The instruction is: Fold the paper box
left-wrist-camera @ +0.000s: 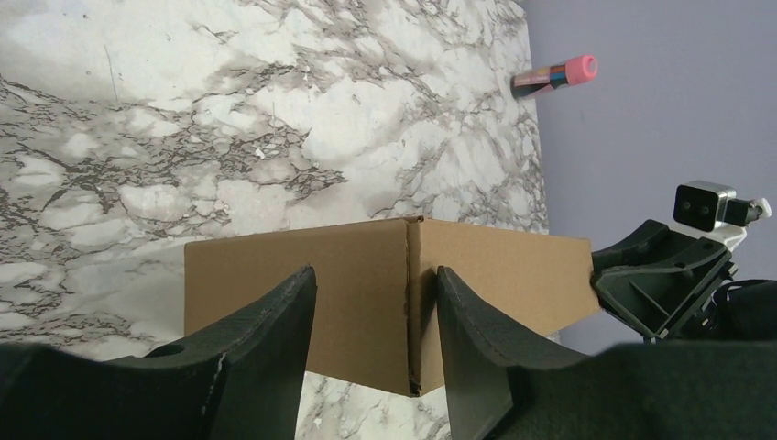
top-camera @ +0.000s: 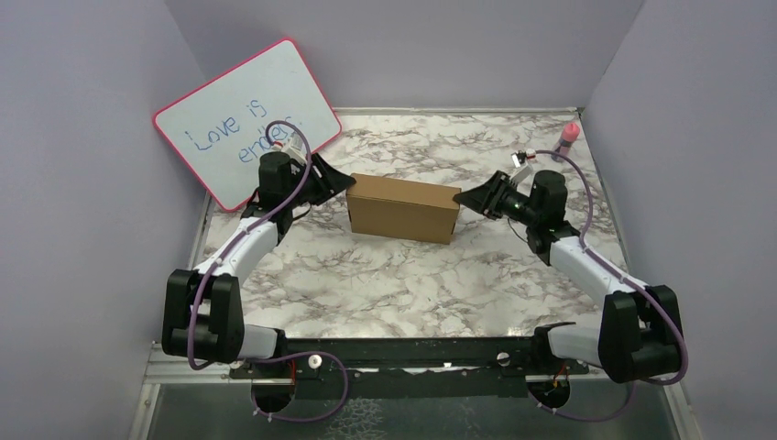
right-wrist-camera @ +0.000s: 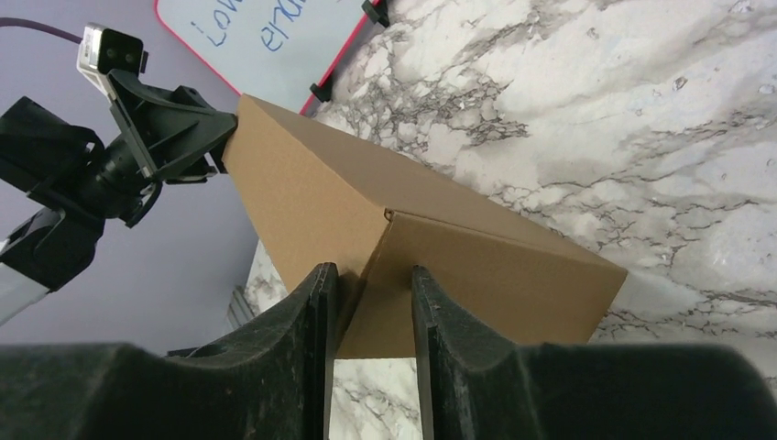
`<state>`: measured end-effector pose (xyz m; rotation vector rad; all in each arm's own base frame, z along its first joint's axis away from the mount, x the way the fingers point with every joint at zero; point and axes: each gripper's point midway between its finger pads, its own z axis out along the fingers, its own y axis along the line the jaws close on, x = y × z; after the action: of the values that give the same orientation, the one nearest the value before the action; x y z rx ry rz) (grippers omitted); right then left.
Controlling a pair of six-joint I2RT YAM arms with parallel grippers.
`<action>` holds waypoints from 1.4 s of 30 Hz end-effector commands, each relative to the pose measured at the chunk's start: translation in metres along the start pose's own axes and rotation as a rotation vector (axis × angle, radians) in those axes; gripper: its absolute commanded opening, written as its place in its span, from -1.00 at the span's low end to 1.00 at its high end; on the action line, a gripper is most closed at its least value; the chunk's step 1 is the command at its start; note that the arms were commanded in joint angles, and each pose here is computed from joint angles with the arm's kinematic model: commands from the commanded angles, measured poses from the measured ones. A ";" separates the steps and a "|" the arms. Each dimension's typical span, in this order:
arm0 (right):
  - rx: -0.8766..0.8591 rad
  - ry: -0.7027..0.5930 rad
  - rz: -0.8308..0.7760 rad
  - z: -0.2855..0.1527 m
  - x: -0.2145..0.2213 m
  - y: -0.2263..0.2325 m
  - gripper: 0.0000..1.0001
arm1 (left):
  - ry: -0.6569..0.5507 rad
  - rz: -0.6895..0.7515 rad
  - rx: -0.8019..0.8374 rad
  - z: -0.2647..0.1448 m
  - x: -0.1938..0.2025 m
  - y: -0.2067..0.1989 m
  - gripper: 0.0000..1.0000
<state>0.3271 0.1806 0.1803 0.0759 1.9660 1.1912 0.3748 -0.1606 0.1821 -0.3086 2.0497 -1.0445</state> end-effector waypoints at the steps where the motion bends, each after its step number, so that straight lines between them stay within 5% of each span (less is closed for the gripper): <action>1: 0.116 0.187 0.173 -0.013 0.044 -0.021 -0.24 | 0.074 -0.047 -0.223 -0.002 0.025 0.067 0.01; 9: 0.094 0.189 0.169 -0.014 0.042 -0.014 0.07 | 0.075 -0.046 -0.206 -0.003 0.025 0.063 0.01; 17: 0.036 0.247 0.199 -0.019 0.069 -0.018 0.13 | 0.079 -0.056 -0.200 -0.002 0.026 0.063 0.01; 42: -0.064 0.163 0.194 -0.028 0.037 0.027 0.47 | 0.093 -0.066 -0.201 -0.002 0.034 0.065 0.01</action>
<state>0.2808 0.1909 0.1869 0.1284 2.0761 1.3996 0.3774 -0.1564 0.1825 -0.3088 2.0447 -1.0602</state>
